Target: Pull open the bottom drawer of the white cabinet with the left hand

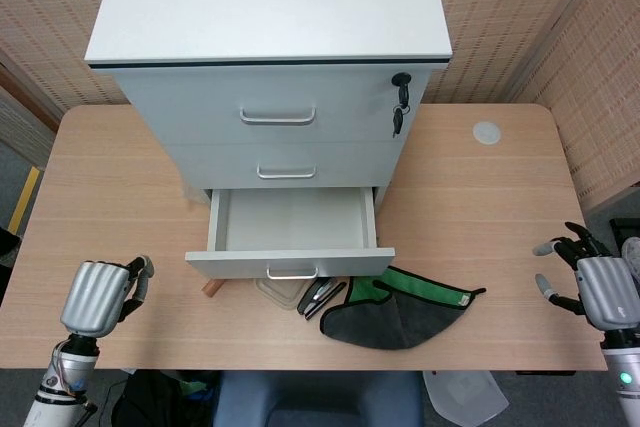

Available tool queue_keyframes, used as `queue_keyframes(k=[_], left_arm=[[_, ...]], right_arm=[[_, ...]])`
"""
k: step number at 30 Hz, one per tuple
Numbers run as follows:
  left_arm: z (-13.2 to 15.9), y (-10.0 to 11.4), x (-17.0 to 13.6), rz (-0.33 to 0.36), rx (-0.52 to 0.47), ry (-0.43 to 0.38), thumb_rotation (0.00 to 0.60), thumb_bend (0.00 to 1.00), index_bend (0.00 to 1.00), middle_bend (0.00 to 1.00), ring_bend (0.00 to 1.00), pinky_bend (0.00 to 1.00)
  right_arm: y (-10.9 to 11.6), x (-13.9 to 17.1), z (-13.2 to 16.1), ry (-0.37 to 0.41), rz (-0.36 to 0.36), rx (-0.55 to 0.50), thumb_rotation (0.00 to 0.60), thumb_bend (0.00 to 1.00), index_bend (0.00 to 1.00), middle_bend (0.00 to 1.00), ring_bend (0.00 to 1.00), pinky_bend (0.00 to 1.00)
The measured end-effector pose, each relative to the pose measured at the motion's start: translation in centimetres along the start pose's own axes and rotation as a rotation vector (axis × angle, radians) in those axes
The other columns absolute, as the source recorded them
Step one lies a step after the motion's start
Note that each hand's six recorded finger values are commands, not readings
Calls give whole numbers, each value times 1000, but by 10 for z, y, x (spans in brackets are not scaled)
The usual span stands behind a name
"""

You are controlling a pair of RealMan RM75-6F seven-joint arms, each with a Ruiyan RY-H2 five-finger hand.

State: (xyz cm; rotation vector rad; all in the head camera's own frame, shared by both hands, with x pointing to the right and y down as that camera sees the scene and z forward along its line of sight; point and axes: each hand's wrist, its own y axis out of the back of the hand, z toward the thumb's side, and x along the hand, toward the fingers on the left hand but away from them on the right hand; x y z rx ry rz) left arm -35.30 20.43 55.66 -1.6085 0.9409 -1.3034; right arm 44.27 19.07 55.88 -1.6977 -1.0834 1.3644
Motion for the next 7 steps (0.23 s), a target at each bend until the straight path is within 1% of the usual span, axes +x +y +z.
queue_keyframes(k=[2,4,6,7], left_arm=[[-18,-4,-5,-13,18,53,600,584,603,780,720,848],[-38,-8,-13,-28,42,116,600,556,509,671,618,736],[-55,-10,-22,-32,67,172,600,521,459,597,551,660],[-62,-10,-25,-28,77,196,600,514,446,582,535,640]], right_arm=[[-1,-1,0,2,4,0,600,290,400,368,261,277],[-2,-2,0,2,7,1,600,290,400,368,261,277],[-3,-3,0,2,11,2,600,290,400,368,261,277],[-4,-3,0,2,13,2,600,290,400,368,261,277]])
